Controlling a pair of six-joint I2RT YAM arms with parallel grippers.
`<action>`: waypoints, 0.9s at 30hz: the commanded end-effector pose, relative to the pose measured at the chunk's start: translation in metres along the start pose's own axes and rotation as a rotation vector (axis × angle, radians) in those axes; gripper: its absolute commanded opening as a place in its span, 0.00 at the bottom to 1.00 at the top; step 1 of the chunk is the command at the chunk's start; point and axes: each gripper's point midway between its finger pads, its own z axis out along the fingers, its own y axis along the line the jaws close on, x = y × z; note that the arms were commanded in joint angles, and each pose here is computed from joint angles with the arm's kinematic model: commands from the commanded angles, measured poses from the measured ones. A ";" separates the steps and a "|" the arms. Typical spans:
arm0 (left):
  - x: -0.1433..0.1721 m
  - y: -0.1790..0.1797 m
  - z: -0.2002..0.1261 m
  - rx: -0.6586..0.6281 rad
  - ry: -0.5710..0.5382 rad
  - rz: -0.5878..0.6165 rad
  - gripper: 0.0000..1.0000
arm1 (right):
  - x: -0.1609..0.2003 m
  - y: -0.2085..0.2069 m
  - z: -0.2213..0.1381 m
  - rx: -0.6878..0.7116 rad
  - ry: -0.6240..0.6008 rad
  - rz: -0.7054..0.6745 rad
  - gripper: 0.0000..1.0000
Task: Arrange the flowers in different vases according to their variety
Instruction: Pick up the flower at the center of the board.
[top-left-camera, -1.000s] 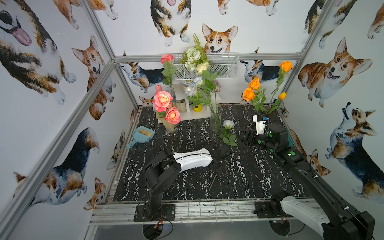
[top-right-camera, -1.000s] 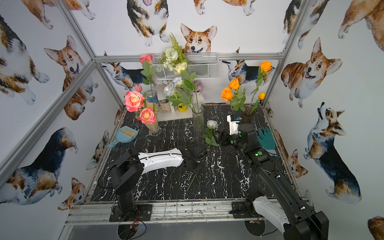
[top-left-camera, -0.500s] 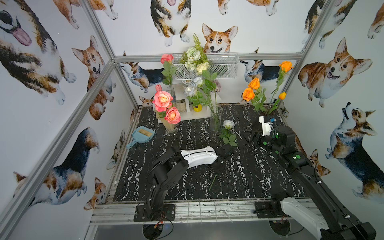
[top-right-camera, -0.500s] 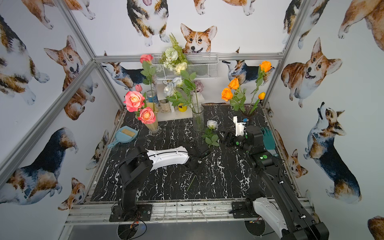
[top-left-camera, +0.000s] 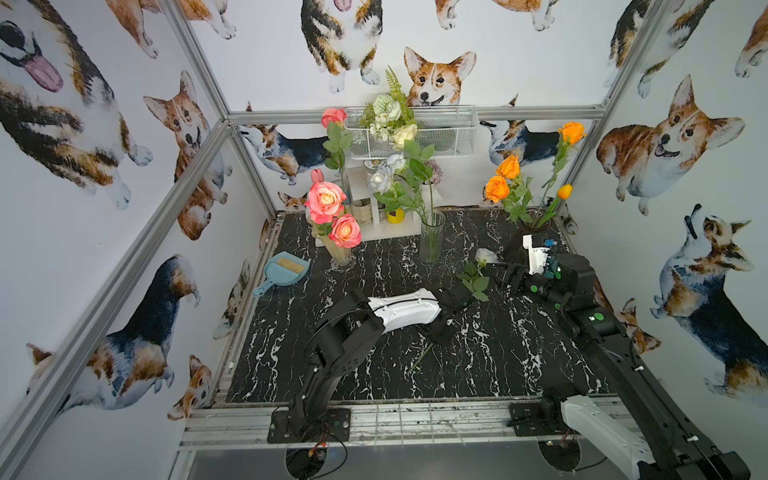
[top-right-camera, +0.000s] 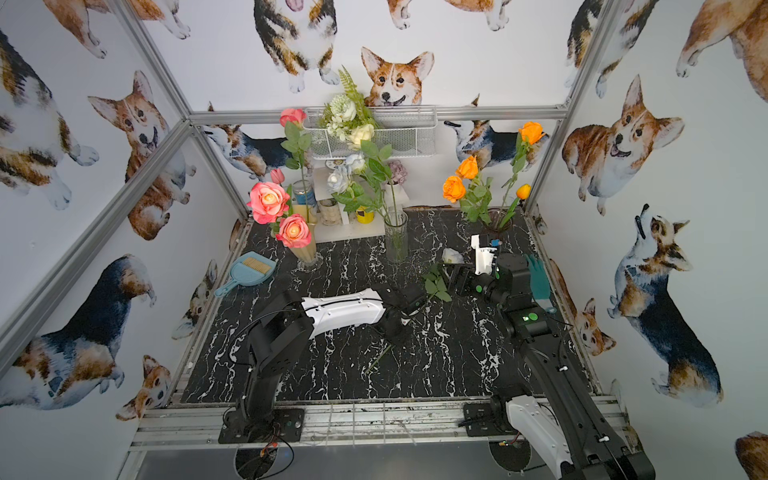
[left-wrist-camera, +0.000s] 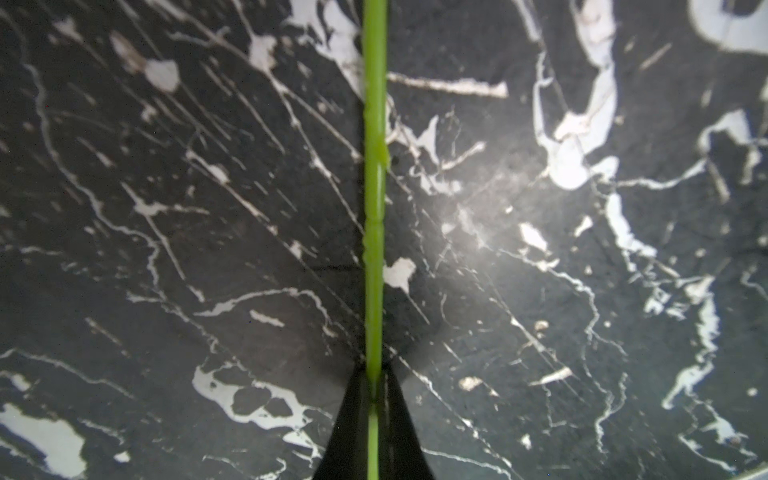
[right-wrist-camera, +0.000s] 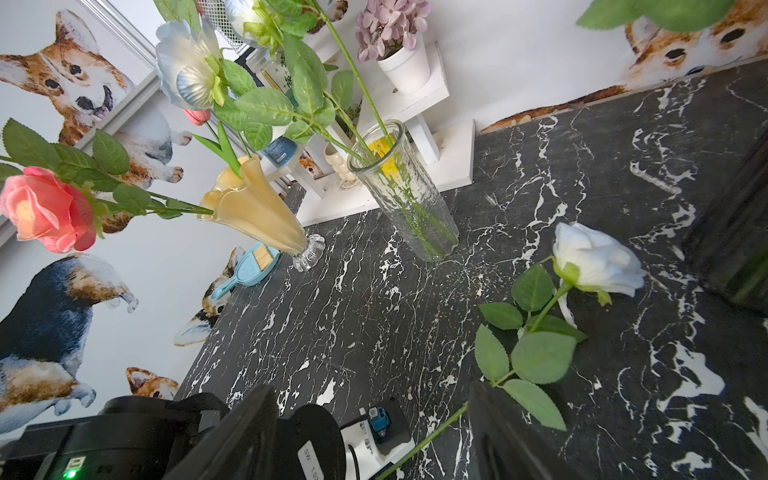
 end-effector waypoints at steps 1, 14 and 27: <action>0.007 -0.015 0.013 0.087 0.024 -0.010 0.00 | -0.001 0.003 -0.001 -0.017 -0.008 -0.001 0.78; -0.037 0.009 -0.091 0.009 -0.411 -0.076 0.00 | 0.033 0.013 -0.009 -0.132 0.017 0.039 0.76; -0.061 0.007 -0.199 0.072 -0.763 -0.079 0.00 | 0.065 0.036 -0.016 -0.301 0.022 0.099 0.75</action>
